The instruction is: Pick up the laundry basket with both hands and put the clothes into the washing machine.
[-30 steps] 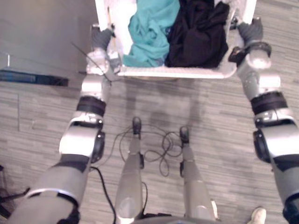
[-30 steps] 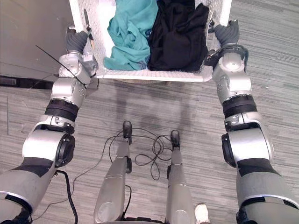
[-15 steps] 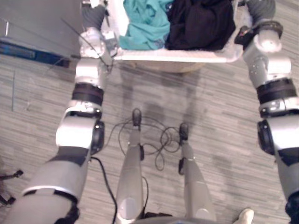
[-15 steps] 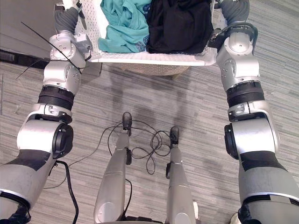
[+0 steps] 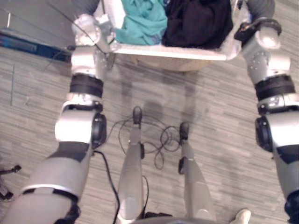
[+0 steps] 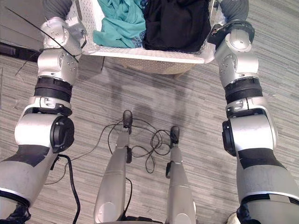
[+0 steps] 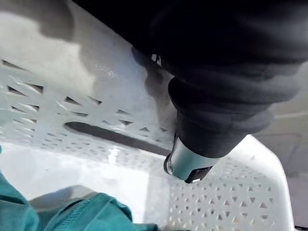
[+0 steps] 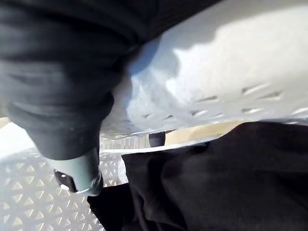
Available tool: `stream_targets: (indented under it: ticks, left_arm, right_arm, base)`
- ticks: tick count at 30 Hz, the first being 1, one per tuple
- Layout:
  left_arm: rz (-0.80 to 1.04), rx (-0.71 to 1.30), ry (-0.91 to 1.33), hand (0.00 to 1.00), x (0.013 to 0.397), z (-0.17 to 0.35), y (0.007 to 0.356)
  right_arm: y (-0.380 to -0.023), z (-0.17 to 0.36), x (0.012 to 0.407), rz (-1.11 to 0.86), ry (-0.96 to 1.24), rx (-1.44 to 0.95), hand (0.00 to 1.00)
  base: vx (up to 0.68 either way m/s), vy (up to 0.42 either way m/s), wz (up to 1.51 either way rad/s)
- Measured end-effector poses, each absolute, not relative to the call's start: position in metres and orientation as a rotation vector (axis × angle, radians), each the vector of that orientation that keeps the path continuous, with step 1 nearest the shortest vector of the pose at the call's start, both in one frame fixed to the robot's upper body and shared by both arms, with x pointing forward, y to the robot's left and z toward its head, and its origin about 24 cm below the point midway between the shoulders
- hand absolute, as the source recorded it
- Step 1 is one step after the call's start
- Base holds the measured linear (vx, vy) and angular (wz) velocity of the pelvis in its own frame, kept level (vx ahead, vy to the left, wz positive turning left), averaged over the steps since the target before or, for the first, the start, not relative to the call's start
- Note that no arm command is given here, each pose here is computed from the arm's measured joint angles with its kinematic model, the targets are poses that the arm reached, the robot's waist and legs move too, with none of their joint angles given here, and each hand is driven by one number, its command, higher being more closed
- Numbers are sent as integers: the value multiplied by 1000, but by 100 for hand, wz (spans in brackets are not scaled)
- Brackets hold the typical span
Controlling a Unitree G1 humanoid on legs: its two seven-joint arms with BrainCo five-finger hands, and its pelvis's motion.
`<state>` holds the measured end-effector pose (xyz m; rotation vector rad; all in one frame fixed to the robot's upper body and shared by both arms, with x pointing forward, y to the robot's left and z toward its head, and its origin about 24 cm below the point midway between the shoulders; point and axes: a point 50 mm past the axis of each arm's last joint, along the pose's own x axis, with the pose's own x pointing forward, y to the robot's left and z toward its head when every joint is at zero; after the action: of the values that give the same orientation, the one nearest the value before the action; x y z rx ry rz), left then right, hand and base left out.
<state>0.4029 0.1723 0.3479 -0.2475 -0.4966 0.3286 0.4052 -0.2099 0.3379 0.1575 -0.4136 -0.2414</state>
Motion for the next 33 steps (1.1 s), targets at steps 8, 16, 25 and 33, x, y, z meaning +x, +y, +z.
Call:
stream_targets:
  ticks: [8, 16, 25, 33]
  left_arm:
    - [311, -295, -562, 0, 395, 377, 168]
    - [332, -288, -544, 0, 397, 377, 175]
    - [333, -319, -543, 0, 395, 382, 177]
    - [339, -324, -534, 0, 395, 381, 178]
  right_arm:
    - [-206, 321, 413, -245, -311, 146, 0]
    - [-201, 350, 408, -209, -383, 148, 0]
    - [-204, 362, 404, -218, -415, 178, 0]
    - [-204, 372, 402, -233, -438, 151, 0]
  base:
    - [-3, 2, -1]
    - [-5, 4, -2]
    - [0, 0, 0]
    - [0, 0, 0]
